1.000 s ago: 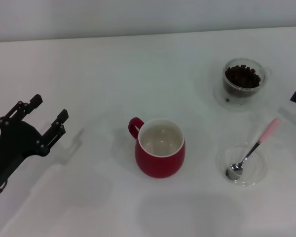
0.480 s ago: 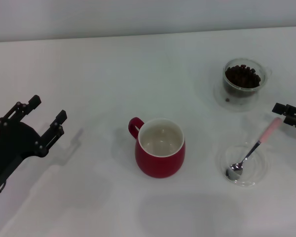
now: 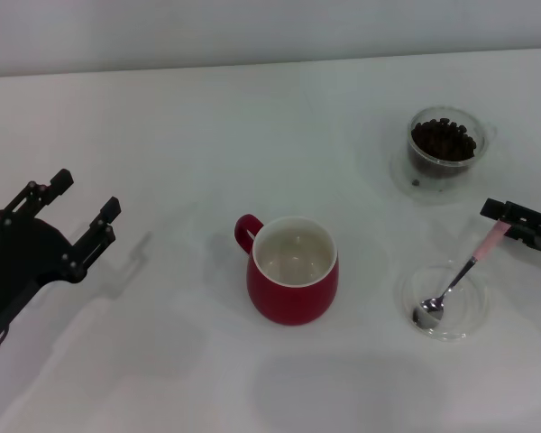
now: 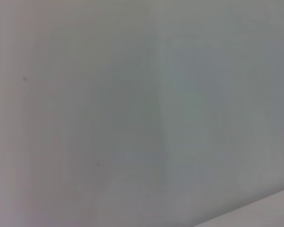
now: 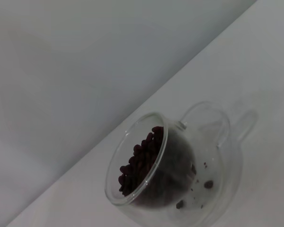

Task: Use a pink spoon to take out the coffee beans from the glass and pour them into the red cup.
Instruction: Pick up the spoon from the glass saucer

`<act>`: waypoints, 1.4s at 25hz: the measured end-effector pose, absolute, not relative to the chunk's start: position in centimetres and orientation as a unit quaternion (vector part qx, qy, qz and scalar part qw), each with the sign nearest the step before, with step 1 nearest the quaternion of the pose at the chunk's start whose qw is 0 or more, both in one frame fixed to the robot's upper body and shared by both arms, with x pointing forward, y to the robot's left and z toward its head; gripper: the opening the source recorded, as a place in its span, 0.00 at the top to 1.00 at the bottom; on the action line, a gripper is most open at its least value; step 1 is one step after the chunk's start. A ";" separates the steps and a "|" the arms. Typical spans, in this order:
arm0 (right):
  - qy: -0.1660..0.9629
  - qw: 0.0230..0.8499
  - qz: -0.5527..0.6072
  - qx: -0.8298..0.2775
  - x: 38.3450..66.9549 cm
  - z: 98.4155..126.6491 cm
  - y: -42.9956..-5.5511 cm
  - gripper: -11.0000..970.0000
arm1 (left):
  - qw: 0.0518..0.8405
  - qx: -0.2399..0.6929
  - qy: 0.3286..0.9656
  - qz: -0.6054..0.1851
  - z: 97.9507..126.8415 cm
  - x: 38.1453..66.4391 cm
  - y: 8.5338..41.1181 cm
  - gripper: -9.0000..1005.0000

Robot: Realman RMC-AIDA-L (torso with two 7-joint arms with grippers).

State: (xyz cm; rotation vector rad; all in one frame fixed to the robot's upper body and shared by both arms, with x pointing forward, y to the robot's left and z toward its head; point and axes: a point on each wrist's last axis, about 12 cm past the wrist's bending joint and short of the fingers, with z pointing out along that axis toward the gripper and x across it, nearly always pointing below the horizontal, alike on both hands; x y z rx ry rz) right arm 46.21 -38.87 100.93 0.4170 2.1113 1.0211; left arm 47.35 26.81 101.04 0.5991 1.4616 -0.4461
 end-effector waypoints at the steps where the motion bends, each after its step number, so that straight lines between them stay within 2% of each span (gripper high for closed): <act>1: 0.823 0.371 0.398 0.161 46.2 100.9 -38.8 0.16 | 0.682 0.268 0.651 -0.199 101.1 47.4 26.8 0.34; 9: 0.823 0.370 0.402 0.154 46.2 100.8 -38.4 0.16 | 0.682 0.269 0.650 -0.199 101.1 47.5 26.7 0.34; 15: 0.824 0.369 0.403 0.153 46.3 100.8 -38.3 0.40 | 0.684 0.265 0.650 -0.197 101.2 47.6 26.8 0.34; 35: 0.828 0.367 0.397 0.148 46.4 100.8 -38.3 0.42 | 0.686 0.259 0.652 -0.193 101.2 47.7 26.9 0.34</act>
